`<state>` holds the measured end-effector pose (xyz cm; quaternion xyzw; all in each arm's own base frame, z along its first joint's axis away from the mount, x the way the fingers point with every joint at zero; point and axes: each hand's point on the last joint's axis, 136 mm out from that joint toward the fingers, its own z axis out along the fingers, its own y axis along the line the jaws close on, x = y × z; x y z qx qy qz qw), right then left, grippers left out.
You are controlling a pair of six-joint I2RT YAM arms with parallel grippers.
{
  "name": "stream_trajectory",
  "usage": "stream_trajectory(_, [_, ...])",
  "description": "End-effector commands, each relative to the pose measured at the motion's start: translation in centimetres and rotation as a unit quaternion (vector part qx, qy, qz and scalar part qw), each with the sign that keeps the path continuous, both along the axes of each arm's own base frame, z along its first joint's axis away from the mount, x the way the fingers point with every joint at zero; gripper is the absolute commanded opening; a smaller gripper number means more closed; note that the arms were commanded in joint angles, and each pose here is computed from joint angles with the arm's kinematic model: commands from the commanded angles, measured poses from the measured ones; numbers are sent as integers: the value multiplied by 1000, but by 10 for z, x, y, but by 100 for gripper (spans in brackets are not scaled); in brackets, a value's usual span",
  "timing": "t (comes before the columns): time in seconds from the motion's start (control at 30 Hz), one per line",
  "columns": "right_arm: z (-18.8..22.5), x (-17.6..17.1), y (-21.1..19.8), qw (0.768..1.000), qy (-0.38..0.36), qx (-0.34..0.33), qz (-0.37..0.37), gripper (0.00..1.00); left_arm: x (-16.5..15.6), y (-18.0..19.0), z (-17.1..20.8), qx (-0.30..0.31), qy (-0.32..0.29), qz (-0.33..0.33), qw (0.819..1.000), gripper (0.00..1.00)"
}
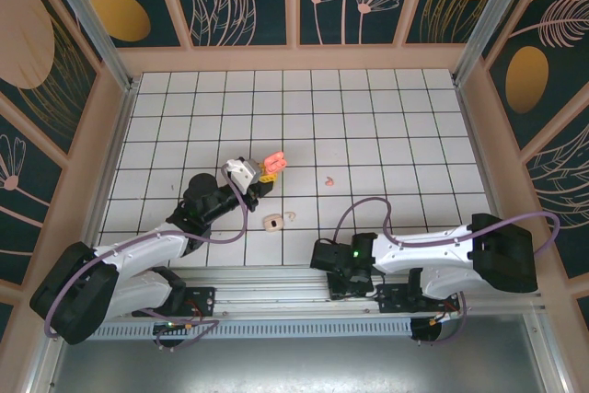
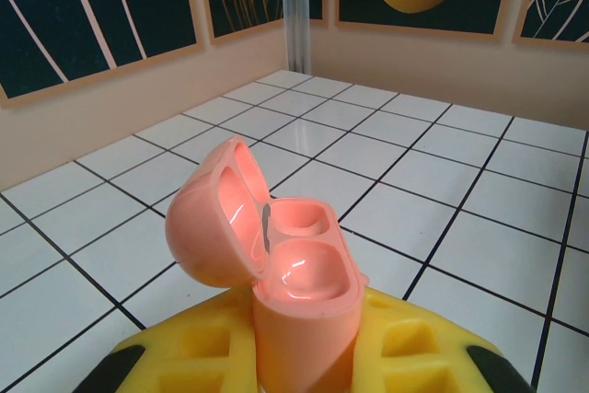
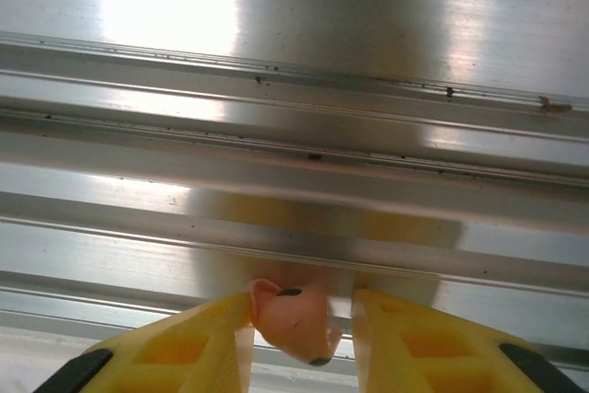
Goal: Insert wireless bluetooth earbuds into charging case
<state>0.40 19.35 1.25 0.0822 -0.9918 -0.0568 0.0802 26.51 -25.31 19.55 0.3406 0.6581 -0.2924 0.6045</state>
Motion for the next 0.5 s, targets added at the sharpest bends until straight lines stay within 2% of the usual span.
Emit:
stream_trajectory(0.0, [-1,5,-7,1000,-11,-18,-1,30,-3,-1,1,1,-4,-8,1000,2])
stream_trajectory(0.2, [12,14,-1,999,-39,0,-13,25,-3,-2,1,1,-4,-10,1000,2])
stream_trajectory(0.47, [42,47,15,990,-104,75,-53,24,-8,-7,1,-6,-6,-32,999,2])
